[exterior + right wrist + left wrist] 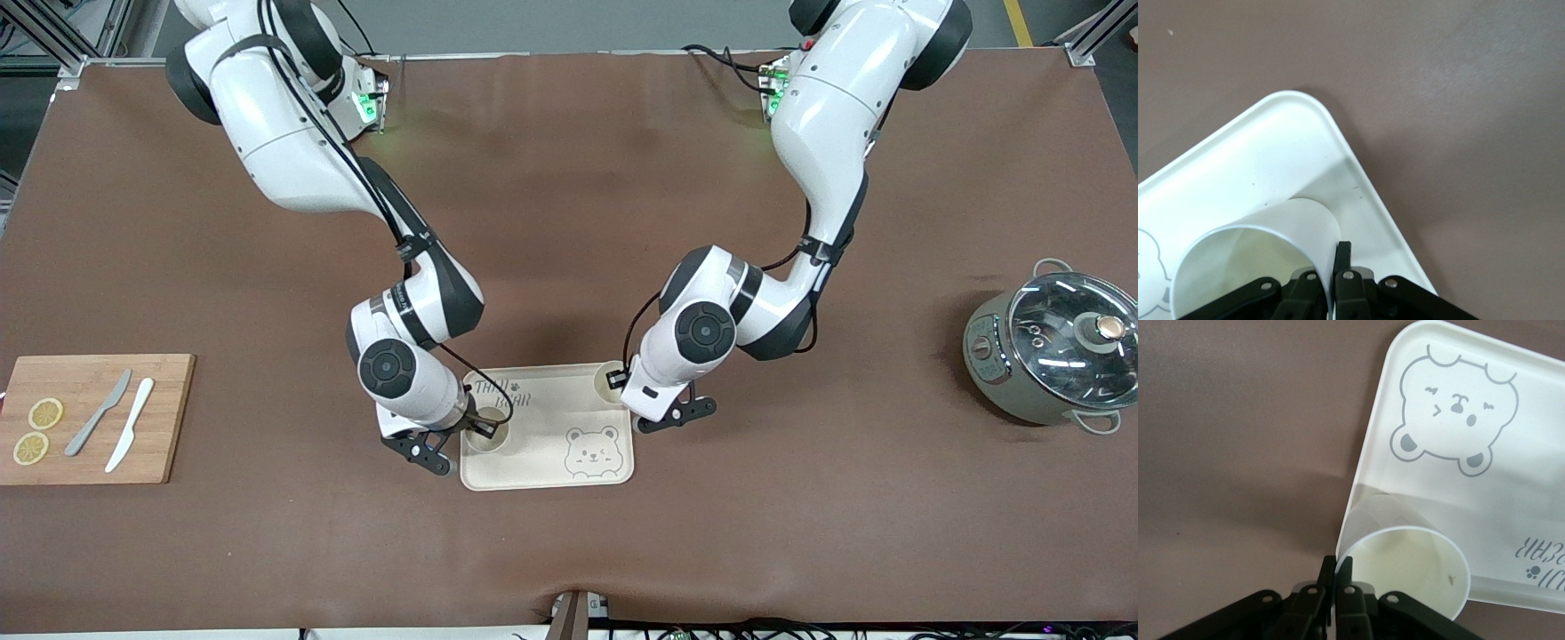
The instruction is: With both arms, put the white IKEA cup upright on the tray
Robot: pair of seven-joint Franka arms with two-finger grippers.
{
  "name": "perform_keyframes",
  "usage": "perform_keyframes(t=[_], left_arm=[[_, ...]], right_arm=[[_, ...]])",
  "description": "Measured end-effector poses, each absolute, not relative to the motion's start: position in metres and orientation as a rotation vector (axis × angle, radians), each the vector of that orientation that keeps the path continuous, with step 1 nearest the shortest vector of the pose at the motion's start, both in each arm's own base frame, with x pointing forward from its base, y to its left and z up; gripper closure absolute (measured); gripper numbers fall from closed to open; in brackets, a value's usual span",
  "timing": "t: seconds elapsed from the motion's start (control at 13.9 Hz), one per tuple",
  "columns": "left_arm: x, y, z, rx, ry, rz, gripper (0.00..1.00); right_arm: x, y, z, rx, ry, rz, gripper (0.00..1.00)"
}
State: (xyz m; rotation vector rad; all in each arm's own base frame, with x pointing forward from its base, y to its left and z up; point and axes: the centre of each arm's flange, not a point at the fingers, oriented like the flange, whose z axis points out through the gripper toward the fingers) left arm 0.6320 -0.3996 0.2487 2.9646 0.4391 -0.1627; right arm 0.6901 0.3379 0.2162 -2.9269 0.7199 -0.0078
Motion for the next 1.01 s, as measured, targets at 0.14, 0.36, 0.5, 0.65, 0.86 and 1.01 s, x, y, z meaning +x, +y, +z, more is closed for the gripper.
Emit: perform_keyframes(t=[0.14,0.36,0.5,0.65,0.86,1.01], left_arm=[[0.632,-0.4,0.247,2.963,0.449,-0.162,0.96],[0.631,-0.403,0.243,2.958,0.462,-0.159,0.96],[0.629,-0.407,0.239,2.959,0.457,-0.159,0.96],[0.627,-0.41,0.239,2.957,0.45,-0.153,0.96],[0.629,-0.408,0.238,2.956,0.455,-0.149,0.86],[0.631,-0.407,0.241,2.951,0.459,-0.138,0.66]], right_arm=[[0.691,0.338,0.217,-2.925,0.725,-0.011,0.97],[0.691,0.337,0.217,-2.924,0.732,-0.013,0.83],[0.692,0.337,0.218,-2.921,0.732,-0.02,0.61],[0.696,0.337,0.23,-2.911,0.729,-0.042,0.39],[0.694,0.334,0.274,-2.95,0.717,0.005,0.1],[0.688,0.328,0.324,-2.98,0.709,0.041,0.0]])
